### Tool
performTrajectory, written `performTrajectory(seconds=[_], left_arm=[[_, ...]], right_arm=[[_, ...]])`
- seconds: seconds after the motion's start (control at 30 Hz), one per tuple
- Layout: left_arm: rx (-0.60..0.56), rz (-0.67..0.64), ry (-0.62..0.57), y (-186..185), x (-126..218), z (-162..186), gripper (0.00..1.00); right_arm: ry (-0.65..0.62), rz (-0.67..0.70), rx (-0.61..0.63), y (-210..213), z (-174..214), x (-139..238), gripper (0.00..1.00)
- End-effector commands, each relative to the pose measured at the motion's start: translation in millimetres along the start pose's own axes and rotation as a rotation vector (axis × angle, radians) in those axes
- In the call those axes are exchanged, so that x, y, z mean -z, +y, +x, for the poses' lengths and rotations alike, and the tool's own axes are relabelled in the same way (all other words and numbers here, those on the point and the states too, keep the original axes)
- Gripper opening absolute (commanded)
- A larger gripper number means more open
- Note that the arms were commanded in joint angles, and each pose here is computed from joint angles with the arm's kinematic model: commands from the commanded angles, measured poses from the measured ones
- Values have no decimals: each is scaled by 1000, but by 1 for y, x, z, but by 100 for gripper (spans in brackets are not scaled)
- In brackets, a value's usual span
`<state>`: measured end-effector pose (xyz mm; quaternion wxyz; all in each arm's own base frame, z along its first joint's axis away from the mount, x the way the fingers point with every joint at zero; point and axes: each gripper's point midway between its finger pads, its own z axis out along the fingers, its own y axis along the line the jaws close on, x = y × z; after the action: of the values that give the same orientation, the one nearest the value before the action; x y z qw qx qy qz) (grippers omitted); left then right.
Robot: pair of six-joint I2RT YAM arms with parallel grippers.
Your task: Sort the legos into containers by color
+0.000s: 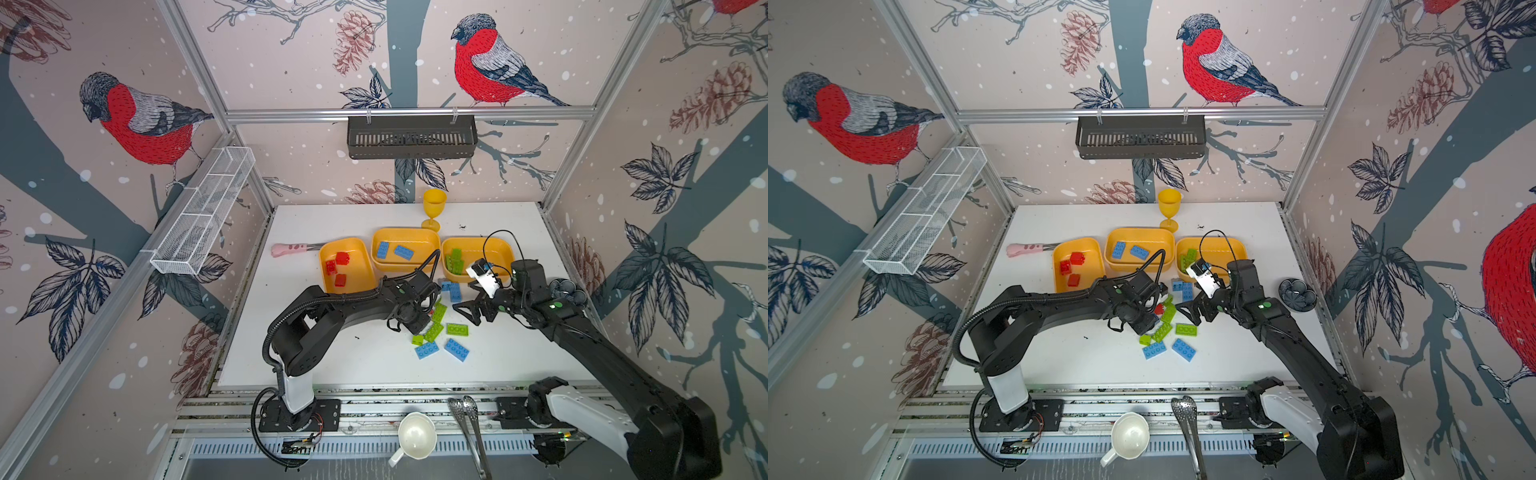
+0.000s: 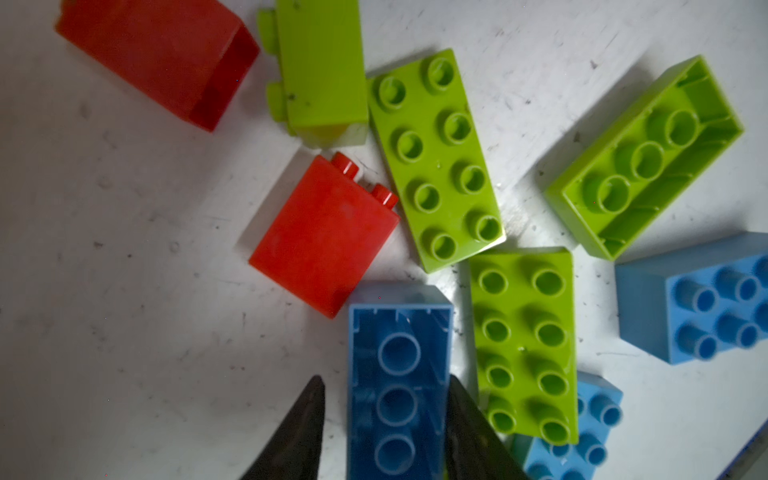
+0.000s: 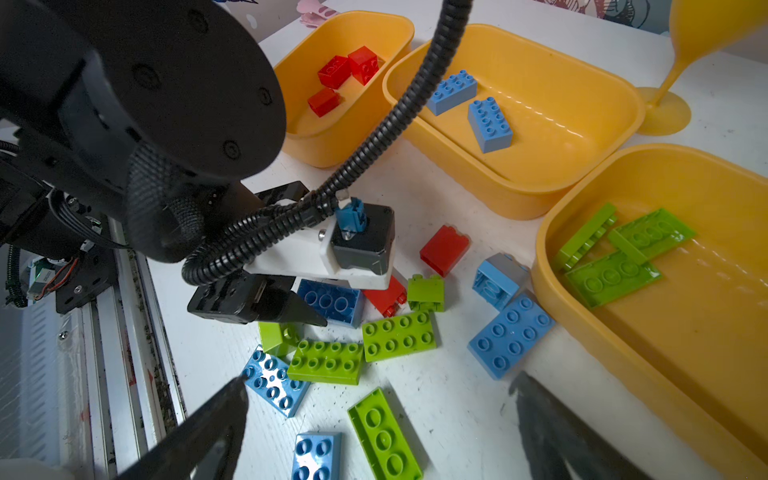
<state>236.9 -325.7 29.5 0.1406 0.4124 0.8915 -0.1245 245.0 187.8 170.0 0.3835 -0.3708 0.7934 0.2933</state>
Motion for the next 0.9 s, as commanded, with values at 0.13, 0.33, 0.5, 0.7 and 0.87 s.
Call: performTrajectory(seconds=[0.13,0.33,0.5,0.7,0.87], left_arm=[[-7,6,-13,-1,-6,-4,37],[29,0,-64,0,22,-22,32],[47,6,-68,7,57,-28,31],[168,-89,-172,63,112,-59,31],[368,-218,-326,134,140,-101,33]], right_arm=[[-2,-7,1,2,-2,2,99],[-12,-4,4,4,-4,5,99],[-29,-2,9,3,-10,6,99],[-58,-5,12,3,-19,7,99],[-72,-1,13,2,-24,8,99]])
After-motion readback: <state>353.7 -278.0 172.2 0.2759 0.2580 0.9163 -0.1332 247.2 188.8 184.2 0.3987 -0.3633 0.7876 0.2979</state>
